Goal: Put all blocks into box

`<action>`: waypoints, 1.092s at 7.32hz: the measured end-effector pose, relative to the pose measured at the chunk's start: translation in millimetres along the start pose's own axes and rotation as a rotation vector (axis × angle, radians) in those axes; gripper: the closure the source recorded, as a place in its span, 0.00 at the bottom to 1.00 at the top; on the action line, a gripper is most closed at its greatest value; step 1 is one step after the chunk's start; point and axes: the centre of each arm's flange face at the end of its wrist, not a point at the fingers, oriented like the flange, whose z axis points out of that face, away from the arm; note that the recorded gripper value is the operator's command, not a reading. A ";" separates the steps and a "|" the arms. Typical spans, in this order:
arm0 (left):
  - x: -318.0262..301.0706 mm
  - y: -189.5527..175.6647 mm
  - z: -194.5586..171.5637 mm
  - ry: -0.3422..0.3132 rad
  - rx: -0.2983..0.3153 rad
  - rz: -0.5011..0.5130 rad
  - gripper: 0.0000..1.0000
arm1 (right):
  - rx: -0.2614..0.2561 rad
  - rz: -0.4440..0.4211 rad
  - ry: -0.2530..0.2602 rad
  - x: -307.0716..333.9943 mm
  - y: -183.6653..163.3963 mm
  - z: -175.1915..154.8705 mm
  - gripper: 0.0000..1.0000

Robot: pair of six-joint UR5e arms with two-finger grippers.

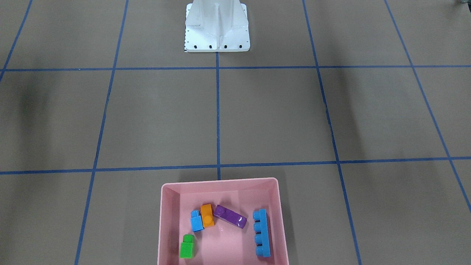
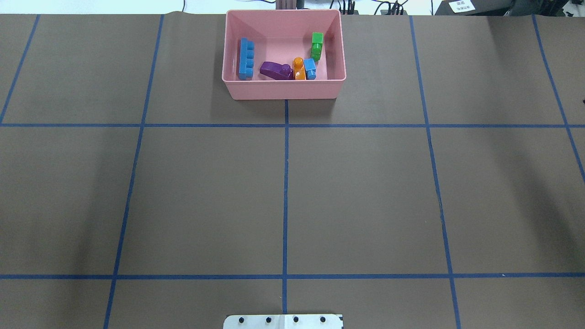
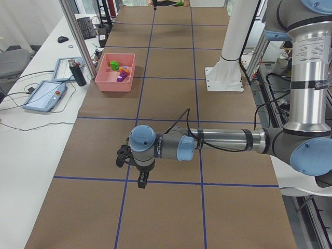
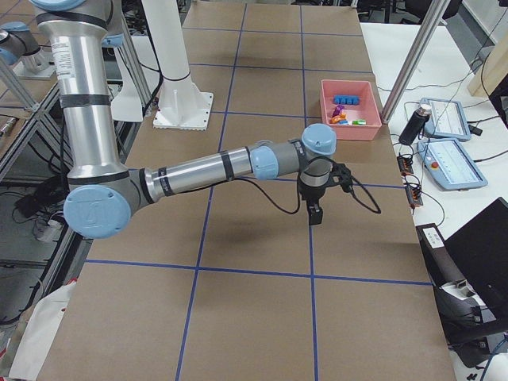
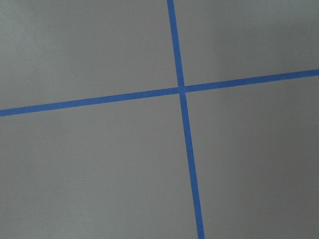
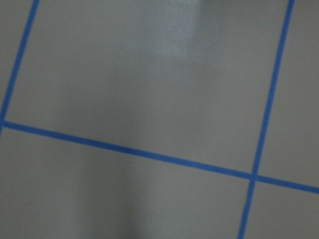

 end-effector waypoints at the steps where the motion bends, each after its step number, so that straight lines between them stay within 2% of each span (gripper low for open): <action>1: 0.9 -0.7 -0.9 0.000 0.002 0.001 0.00 | -0.017 0.021 0.008 36.8 51.7 0.8 0.00; 2: 1.8 -1.4 -1.5 0.003 0.003 0.000 0.00 | -0.036 0.060 0.014 61.3 103.8 3.4 0.00; 3: 2.9 -0.7 -1.4 0.016 0.004 -0.001 0.00 | -0.049 0.085 0.020 70.8 138.3 4.2 0.00; 5: 8.2 -2.3 -4.5 0.042 0.014 0.008 0.00 | -0.055 0.101 0.021 74.6 158.9 4.6 0.00; 8: 18.6 -10.4 -14.7 0.040 0.038 0.042 0.00 | -0.051 0.107 0.019 75.1 161.0 5.8 0.00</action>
